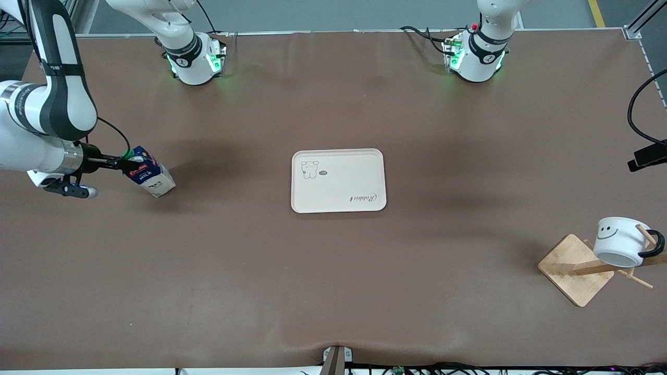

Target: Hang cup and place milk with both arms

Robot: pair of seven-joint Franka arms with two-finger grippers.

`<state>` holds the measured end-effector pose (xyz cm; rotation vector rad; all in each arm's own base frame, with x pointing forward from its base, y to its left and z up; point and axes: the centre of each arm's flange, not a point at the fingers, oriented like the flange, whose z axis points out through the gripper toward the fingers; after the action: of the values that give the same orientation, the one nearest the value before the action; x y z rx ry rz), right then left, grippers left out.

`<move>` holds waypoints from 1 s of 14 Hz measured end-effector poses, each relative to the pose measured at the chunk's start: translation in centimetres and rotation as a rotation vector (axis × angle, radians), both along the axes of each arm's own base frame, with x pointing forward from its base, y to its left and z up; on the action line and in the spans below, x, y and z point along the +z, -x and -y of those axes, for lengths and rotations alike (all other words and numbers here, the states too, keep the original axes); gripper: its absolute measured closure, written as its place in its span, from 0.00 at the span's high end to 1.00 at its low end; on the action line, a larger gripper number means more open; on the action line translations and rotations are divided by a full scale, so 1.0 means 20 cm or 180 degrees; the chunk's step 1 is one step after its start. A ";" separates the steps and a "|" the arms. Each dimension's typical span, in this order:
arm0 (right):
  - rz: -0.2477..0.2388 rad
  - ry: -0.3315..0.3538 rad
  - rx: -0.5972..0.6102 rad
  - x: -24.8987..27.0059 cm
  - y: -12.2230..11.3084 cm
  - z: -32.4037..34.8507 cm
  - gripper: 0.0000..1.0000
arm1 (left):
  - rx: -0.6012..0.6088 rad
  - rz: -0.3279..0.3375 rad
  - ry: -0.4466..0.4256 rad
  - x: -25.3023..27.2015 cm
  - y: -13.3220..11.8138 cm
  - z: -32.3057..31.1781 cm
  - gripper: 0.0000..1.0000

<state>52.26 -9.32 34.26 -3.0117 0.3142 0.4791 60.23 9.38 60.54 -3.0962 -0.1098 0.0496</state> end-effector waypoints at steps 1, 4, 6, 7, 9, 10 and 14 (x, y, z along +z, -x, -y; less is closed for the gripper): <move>-0.0001 0.0000 0.0000 0.00 0.00 0.00 1.00 | -0.0009 0.0000 -0.0043 0.01 0.00 0.03 1.00; 0.0025 0.0004 0.0001 0.02 -0.01 0.00 1.00 | -0.0047 -0.0037 -0.0058 0.02 0.01 0.11 1.00; 0.0043 -0.0001 0.0016 0.13 -0.06 0.00 1.00 | -0.0067 -0.0057 -0.0023 0.05 0.04 0.16 1.00; 0.0047 -0.0008 0.0034 0.24 -0.10 0.00 1.00 | -0.0093 -0.0069 -0.0026 0.06 0.06 0.19 1.00; 0.0157 0.0003 0.0078 0.49 -0.20 -0.01 1.00 | -0.0133 -0.0080 -0.0020 0.08 0.12 0.26 1.00; 0.0253 0.0023 0.0098 0.59 -0.25 -0.02 1.00 | -0.0121 -0.0077 0.0039 0.09 0.15 0.28 1.00; 0.0655 0.0120 0.0190 0.86 -0.45 -0.07 1.00 | -0.0013 -0.0067 0.0212 0.11 0.27 0.22 1.00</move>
<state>61.21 -7.83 51.44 -3.0790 0.2213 0.1661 54.82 5.03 62.84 -3.1613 -0.1031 0.0875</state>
